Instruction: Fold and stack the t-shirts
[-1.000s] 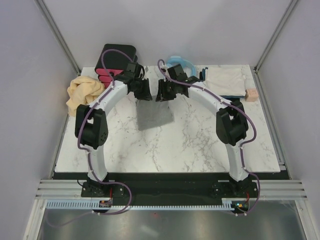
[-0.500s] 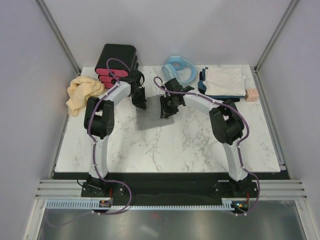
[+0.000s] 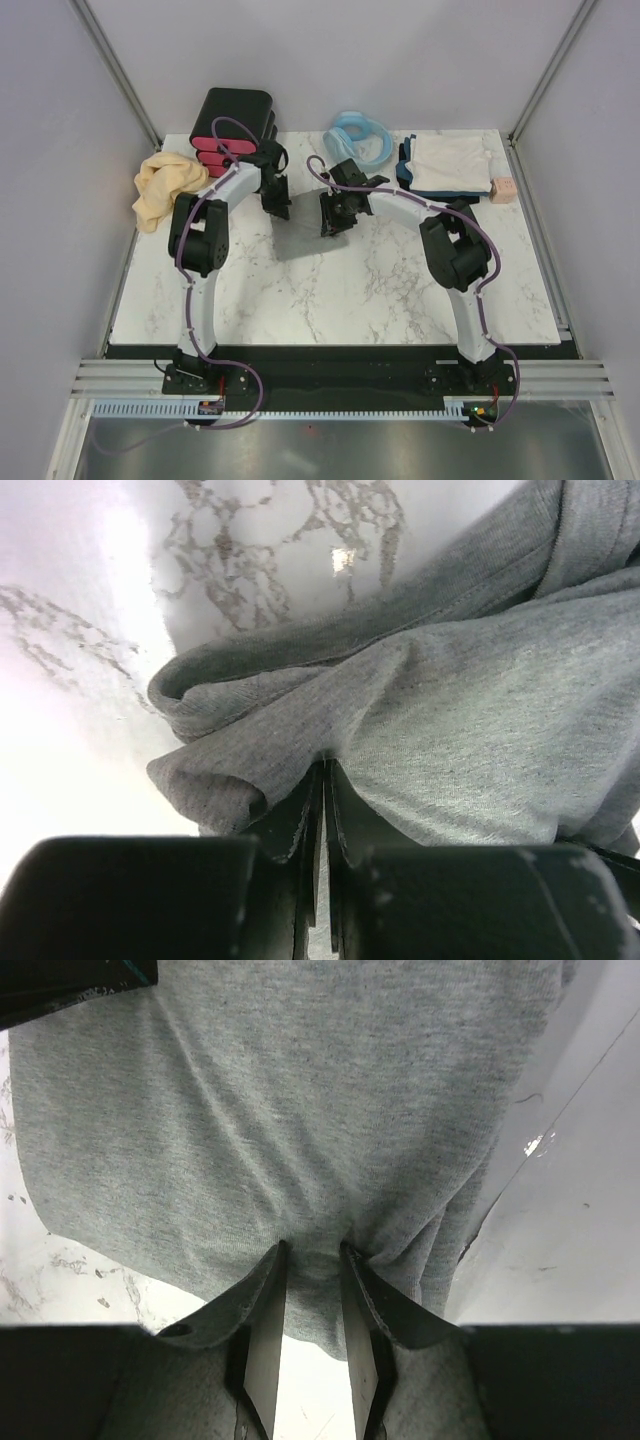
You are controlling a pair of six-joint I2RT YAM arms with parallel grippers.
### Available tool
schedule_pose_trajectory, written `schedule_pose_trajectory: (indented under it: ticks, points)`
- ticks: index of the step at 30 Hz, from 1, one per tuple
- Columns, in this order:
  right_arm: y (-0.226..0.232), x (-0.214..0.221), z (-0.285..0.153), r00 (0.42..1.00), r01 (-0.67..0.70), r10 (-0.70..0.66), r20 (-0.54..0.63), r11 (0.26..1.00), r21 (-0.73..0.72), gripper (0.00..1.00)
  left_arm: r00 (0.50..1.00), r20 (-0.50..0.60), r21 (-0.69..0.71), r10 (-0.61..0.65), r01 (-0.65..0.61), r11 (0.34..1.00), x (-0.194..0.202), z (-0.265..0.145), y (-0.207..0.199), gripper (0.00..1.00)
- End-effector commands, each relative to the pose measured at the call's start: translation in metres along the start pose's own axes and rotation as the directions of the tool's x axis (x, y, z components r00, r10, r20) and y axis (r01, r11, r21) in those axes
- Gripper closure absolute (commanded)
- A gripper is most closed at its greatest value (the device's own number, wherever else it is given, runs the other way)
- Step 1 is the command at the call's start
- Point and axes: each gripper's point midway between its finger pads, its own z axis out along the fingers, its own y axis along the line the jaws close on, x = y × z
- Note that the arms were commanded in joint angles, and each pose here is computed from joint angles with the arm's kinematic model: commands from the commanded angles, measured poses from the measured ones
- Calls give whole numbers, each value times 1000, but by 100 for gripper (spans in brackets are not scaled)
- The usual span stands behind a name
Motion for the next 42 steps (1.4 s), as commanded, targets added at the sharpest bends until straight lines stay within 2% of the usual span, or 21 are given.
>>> schedule_pose_trajectory:
  ticks: [1,15,23,26,29,31,34,41,42]
  points:
    - [-37,63,10,983,8,16,-186,991,132,64,999,25,-131,-45,48,990,-12,-9,47,89]
    - [-45,86,13,973,-21,55,-225,988,153,65,992,92,-168,-92,106,980,-33,-41,85,85]
    - [-42,90,5,973,-11,43,-227,990,138,65,990,92,-129,-104,116,985,-37,-43,83,86]
    - [-28,71,-7,984,-19,36,-174,995,99,63,987,123,-133,-106,122,984,-42,-55,82,85]
    - [-4,34,-31,997,-15,18,-70,999,39,58,985,135,-101,-107,121,987,-43,-66,75,81]
    - [16,5,-52,1000,-6,6,8,1000,-8,57,985,133,-40,-112,119,992,-41,-76,62,78]
    - [34,-17,-78,999,9,-7,53,999,-42,56,984,121,32,-129,126,992,-33,-90,49,75]
    - [37,-57,-143,977,22,-15,214,999,-29,56,986,78,187,-148,131,974,-2,-125,20,73]
    - [25,-64,-154,970,-8,12,243,1000,-17,48,985,68,209,-159,142,967,2,-127,16,73]
